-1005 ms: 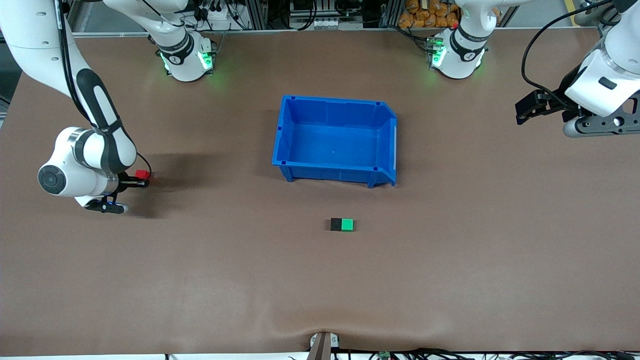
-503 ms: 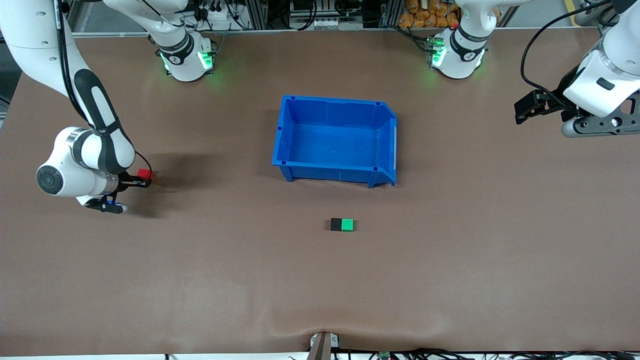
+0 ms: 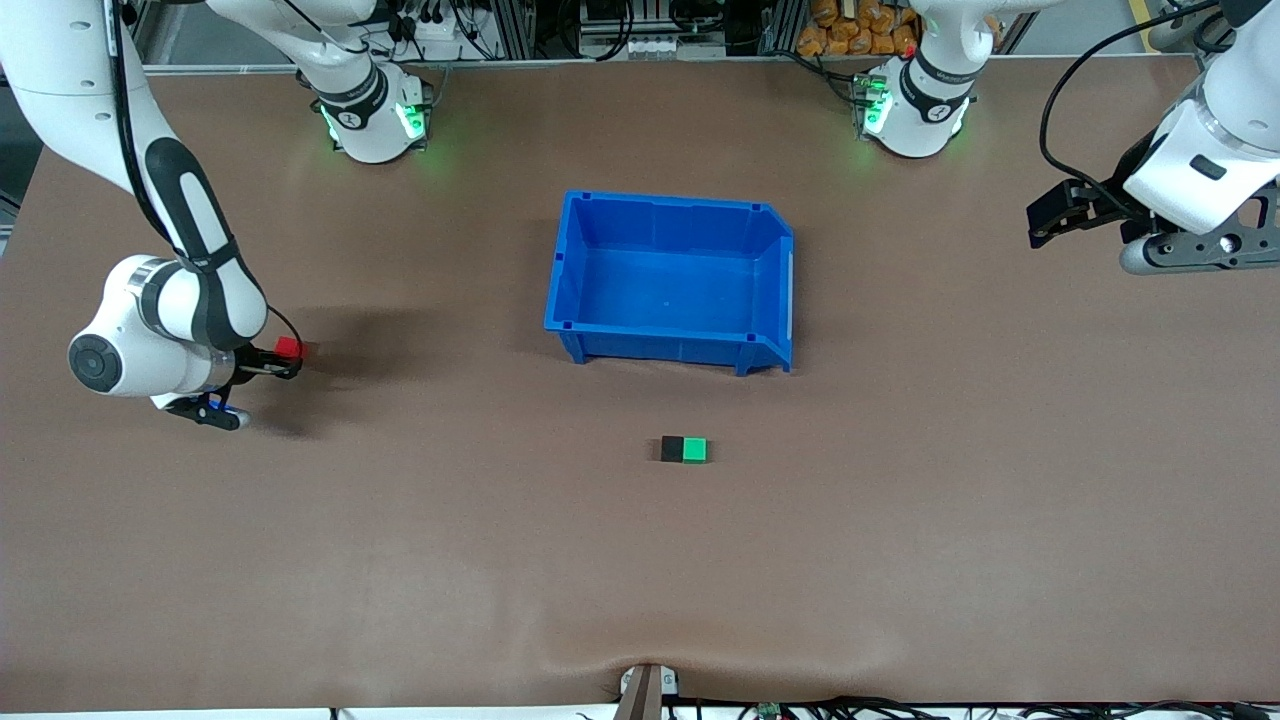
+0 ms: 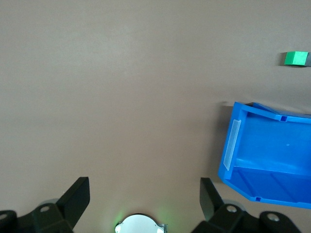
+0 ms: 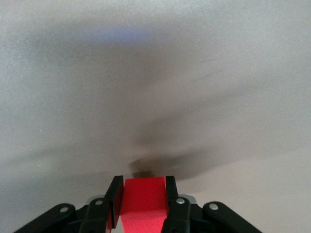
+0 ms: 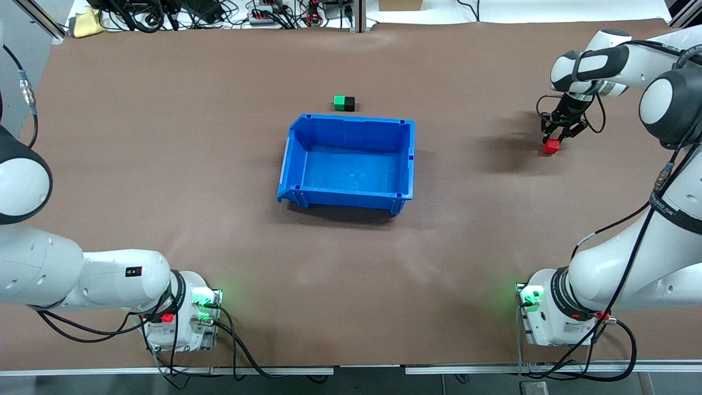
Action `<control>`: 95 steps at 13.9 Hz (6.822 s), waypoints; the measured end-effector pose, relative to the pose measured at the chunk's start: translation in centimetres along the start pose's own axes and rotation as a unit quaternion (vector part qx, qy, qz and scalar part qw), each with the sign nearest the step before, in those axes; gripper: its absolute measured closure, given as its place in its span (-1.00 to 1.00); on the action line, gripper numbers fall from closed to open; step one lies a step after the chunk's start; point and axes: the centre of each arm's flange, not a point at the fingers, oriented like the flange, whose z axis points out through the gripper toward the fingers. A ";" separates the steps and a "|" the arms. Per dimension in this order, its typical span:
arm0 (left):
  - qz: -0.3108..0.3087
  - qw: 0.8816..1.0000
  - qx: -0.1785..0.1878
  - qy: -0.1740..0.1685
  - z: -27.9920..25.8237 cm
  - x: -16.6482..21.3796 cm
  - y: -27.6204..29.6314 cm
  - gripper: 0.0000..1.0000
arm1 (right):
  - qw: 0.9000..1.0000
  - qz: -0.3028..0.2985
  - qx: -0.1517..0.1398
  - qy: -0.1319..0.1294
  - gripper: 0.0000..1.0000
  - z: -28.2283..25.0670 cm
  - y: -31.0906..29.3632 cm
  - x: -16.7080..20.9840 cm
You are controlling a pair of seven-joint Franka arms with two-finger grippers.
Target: Attach green and red cubes to black cube
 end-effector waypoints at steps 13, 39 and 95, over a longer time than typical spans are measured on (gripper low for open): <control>0.000 1.000 0.000 0.000 -0.1 -0.1 0.0 -1.00 | 0.985 0.167 0.032 -0.021 0.21 -1.2 -1.6 -0.3; -0.005 1.000 -0.001 0.010 -1.1 -0.4 -0.6 -1.00 | 0.912 0.401 0.083 -0.030 0.21 -4.4 -11.4 -1.0; -0.001 1.000 0.000 0.004 -1.0 -0.5 -0.9 -1.00 | 0.783 0.594 0.178 -0.048 0.21 -5.1 -38.6 -2.0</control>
